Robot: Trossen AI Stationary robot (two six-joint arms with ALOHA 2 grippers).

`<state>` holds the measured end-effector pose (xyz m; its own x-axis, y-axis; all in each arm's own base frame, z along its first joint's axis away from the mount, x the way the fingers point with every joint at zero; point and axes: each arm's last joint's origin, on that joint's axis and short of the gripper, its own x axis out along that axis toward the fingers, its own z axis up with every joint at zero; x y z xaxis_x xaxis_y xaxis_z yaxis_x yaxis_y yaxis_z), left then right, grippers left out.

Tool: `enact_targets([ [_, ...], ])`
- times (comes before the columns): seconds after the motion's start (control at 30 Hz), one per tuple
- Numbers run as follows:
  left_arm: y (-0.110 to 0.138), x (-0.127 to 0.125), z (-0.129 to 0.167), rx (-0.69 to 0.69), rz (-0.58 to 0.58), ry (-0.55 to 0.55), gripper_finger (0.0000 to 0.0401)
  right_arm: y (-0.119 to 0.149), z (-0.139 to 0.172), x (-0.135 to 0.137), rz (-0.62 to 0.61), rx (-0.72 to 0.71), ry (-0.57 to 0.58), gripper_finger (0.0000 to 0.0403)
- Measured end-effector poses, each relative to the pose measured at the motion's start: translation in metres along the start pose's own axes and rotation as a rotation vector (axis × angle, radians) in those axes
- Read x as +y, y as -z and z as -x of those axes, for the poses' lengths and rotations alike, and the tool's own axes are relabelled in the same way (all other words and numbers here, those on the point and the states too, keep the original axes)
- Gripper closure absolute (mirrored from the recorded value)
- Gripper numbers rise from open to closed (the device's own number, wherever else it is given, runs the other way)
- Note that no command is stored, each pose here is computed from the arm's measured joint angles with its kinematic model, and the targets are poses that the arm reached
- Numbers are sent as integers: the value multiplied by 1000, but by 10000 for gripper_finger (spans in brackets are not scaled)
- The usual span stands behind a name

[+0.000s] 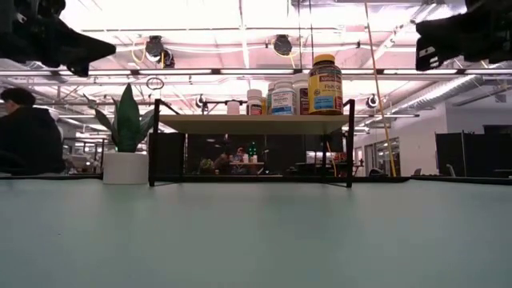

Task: Pick and place medicine bottles onto shelf by color
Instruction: Return to Home Position

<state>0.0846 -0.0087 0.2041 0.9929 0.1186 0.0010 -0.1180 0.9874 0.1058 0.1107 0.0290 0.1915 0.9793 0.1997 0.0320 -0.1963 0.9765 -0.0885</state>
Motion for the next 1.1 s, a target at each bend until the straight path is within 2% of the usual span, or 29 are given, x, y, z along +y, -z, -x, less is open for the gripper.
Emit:
enact_targets([
  [0.17, 3, 0, 0, 25, 0, 4, 397, 14, 2, 1, -1, -18, 3, 403],
  [0.37, 5, 0, 2, 46, 17, 7, 387, 10, 7, 0, -4, -65, 7, 403],
  [0.6, 6, -1, 2, 56, 16, 27, 397, 12, 11, 0, -4, -47, 4, 403],
  [0.8, 8, -2, 1, 55, 23, 52, 388, 12, 12, 0, -13, -56, 5, 403],
  [0.97, 28, -7, -7, 16, 20, 56, 397, 11, 12, 0, -17, -64, 5, 403],
  [1.1, 30, -8, -10, -13, 12, 67, 388, 12, 12, 0, -39, -60, 4, 403],
])
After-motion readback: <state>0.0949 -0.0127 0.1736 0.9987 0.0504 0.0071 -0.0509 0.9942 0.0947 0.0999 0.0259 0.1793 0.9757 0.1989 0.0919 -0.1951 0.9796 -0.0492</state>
